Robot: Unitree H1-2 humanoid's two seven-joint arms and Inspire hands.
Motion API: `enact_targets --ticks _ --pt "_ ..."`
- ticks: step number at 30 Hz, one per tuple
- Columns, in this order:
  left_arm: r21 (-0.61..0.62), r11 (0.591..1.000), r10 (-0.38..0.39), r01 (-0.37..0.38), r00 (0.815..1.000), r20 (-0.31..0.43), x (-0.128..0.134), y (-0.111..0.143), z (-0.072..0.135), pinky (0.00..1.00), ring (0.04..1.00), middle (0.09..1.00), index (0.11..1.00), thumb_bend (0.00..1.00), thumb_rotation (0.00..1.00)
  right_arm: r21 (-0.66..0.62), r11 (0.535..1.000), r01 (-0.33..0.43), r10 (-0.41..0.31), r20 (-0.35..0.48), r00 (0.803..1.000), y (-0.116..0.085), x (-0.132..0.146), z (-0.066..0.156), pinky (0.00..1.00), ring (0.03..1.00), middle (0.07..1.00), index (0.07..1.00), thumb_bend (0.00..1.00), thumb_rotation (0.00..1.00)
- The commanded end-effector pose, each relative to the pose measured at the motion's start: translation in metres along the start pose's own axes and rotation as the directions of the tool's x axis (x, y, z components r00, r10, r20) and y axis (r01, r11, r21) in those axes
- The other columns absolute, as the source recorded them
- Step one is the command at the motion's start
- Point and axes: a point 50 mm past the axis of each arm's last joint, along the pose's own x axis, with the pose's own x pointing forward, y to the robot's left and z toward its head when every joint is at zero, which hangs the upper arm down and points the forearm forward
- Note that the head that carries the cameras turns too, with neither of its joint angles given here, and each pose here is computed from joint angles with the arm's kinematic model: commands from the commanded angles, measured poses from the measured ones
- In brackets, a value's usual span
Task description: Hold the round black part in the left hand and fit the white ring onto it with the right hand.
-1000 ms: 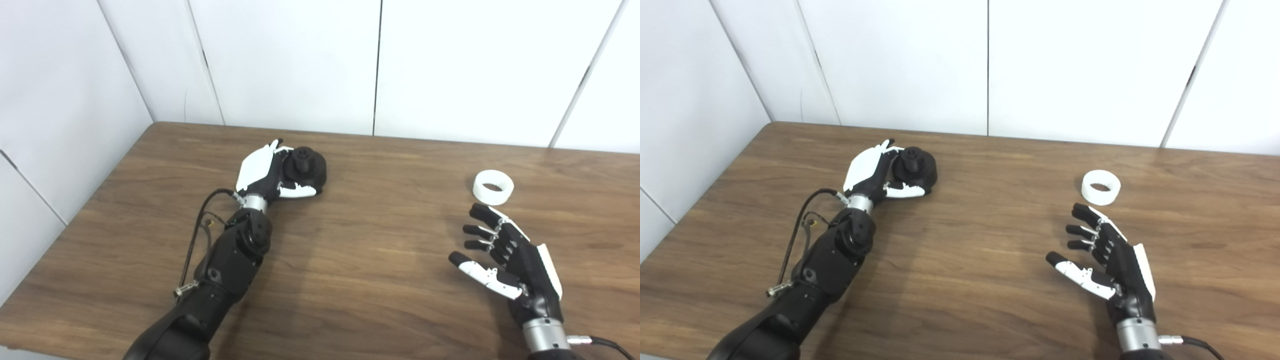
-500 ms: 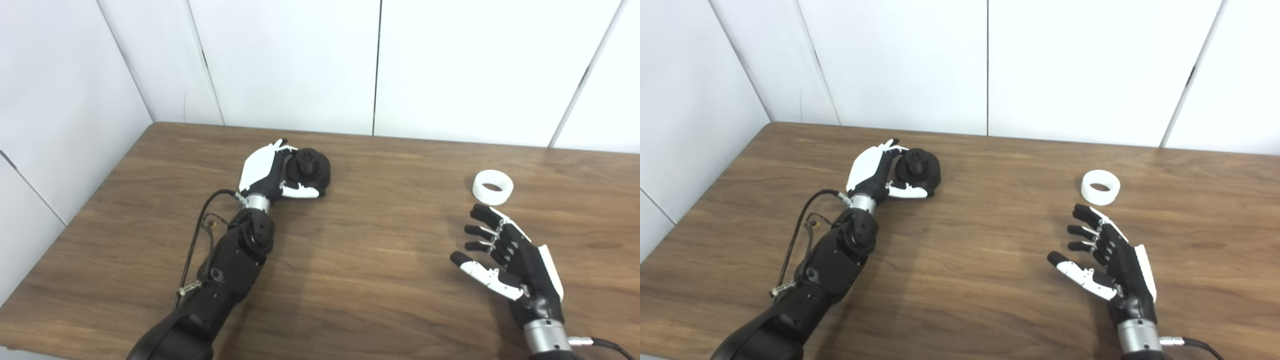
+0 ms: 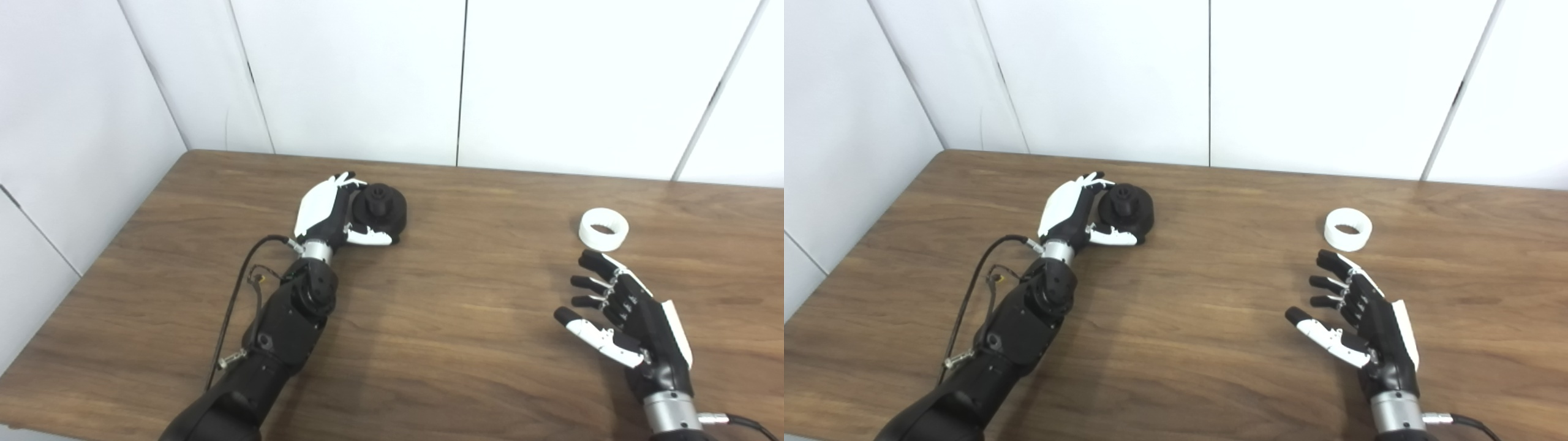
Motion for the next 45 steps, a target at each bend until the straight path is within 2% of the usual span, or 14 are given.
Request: enact_targets --ticks 1,6,15,23,29,37,45 --pt "-0.002 1.000 0.001 -0.001 0.999 0.046 0.002 0.003 0.010 0.98 0.985 0.948 0.593 0.87 0.25 0.005 1.000 0.004 -0.004 0.069 0.998 -0.001 0.007 0.016 0.61 0.739 0.822 0.794 0.69 0.20" --pt "-0.002 0.999 -0.033 0.033 0.998 0.047 -0.008 -0.007 0.009 0.95 0.972 0.945 0.589 0.88 0.25 0.014 1.000 0.003 -0.004 0.066 0.998 0.000 0.007 0.016 0.62 0.749 0.825 0.795 0.69 0.20" --pt "0.002 0.996 -0.086 0.086 0.991 0.103 -0.029 -0.021 0.016 0.94 0.967 0.946 0.581 0.87 0.27 0.011 1.000 -0.001 0.000 0.077 0.997 0.001 0.009 0.016 0.62 0.740 0.822 0.791 0.68 0.19" --pt "-0.018 0.993 -0.115 0.119 0.984 0.136 -0.051 -0.026 0.024 1.00 0.992 0.957 0.591 0.87 0.27 0.012 1.000 0.002 -0.003 0.074 0.997 0.003 0.010 0.018 0.62 0.742 0.825 0.792 0.68 0.19" --pt "-0.026 0.990 -0.131 0.138 0.977 0.170 -0.072 -0.031 0.030 0.97 0.982 0.955 0.590 0.87 0.26 0.003 1.000 0.002 -0.002 0.087 0.996 0.005 0.012 0.020 0.62 0.737 0.825 0.791 0.67 0.16" --pt "-0.047 0.984 -0.157 0.171 0.965 0.208 -0.100 -0.036 0.037 0.98 0.974 0.956 0.577 0.88 0.24 -0.005 1.000 0.001 -0.001 0.089 0.996 0.004 0.013 0.020 0.63 0.746 0.829 0.794 0.67 0.17" --pt "-0.030 0.970 -0.224 0.240 0.941 0.255 -0.130 -0.045 0.043 0.97 0.978 0.954 0.581 0.88 0.25 -0.003 1.000 0.005 -0.005 0.090 0.996 0.005 0.014 0.023 0.62 0.741 0.826 0.793 0.67 0.17"
